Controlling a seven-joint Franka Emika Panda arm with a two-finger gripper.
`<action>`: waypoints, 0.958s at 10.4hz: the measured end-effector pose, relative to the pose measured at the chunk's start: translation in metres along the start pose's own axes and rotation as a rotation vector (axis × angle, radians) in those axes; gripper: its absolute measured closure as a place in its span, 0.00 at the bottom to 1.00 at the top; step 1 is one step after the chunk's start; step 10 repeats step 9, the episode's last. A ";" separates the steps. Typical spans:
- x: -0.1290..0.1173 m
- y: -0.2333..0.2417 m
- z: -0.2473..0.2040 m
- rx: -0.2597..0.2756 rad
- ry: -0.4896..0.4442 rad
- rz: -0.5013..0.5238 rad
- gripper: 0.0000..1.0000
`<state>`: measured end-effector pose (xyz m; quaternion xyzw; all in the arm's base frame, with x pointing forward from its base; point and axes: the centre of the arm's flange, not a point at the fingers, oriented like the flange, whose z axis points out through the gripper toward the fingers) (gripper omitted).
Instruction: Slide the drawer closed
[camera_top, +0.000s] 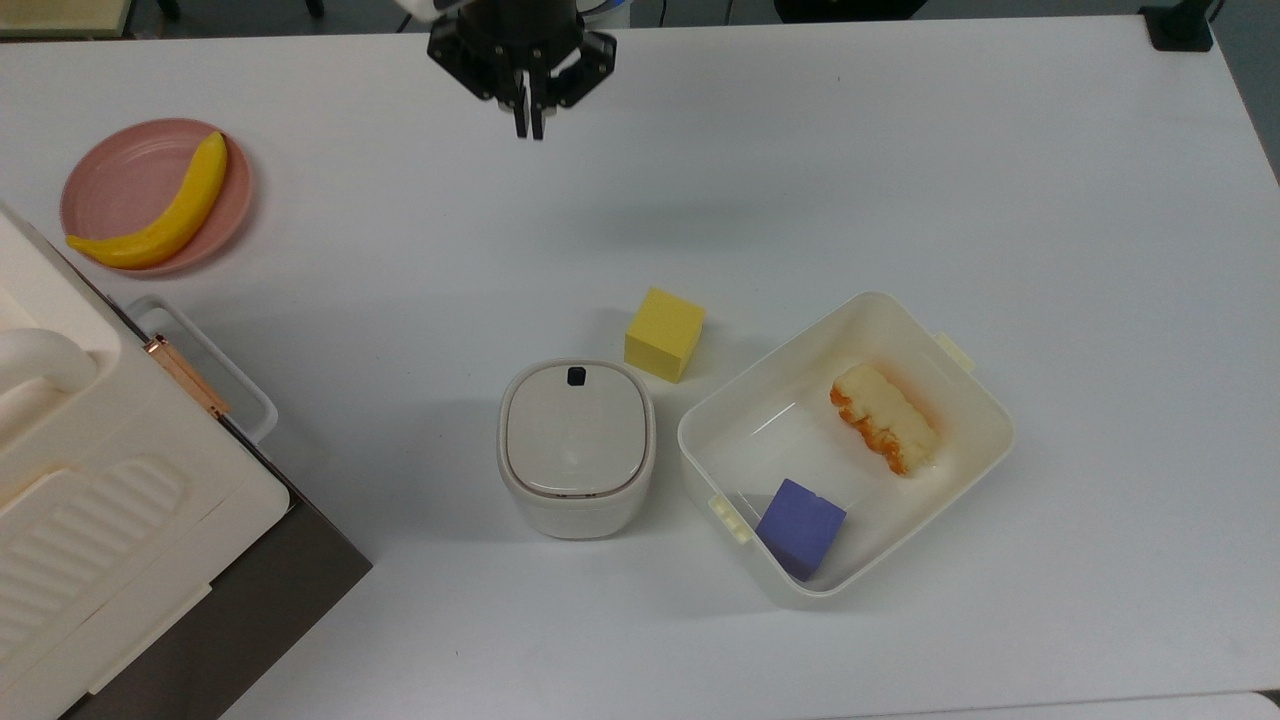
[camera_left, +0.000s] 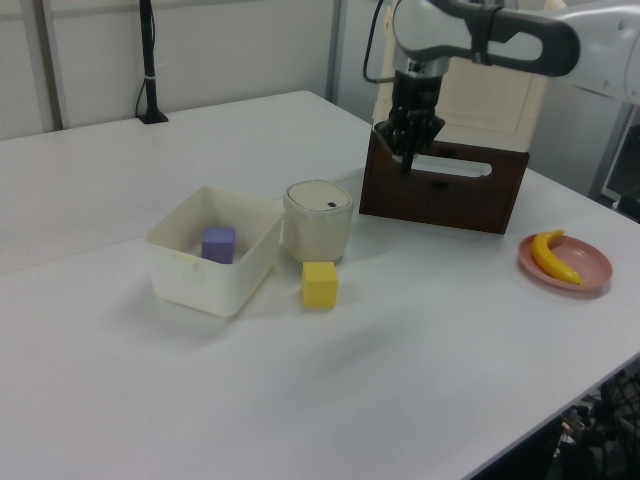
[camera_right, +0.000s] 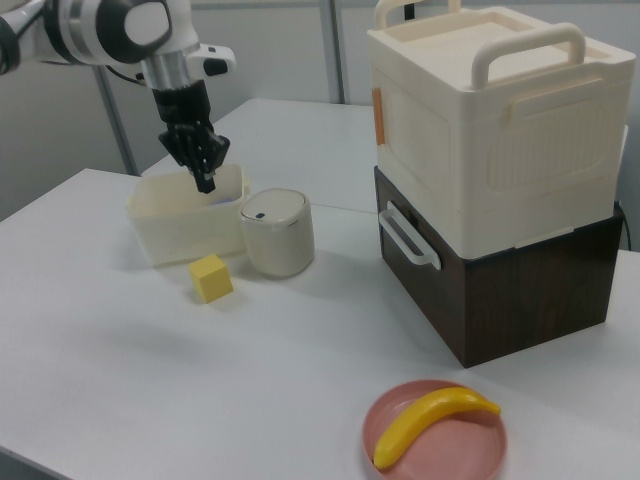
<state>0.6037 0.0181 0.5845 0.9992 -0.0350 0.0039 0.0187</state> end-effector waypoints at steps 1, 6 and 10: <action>-0.007 0.001 -0.008 0.000 -0.004 -0.017 0.85; -0.014 -0.005 -0.005 -0.003 -0.036 -0.042 0.08; -0.016 -0.009 -0.010 -0.059 -0.022 -0.061 0.00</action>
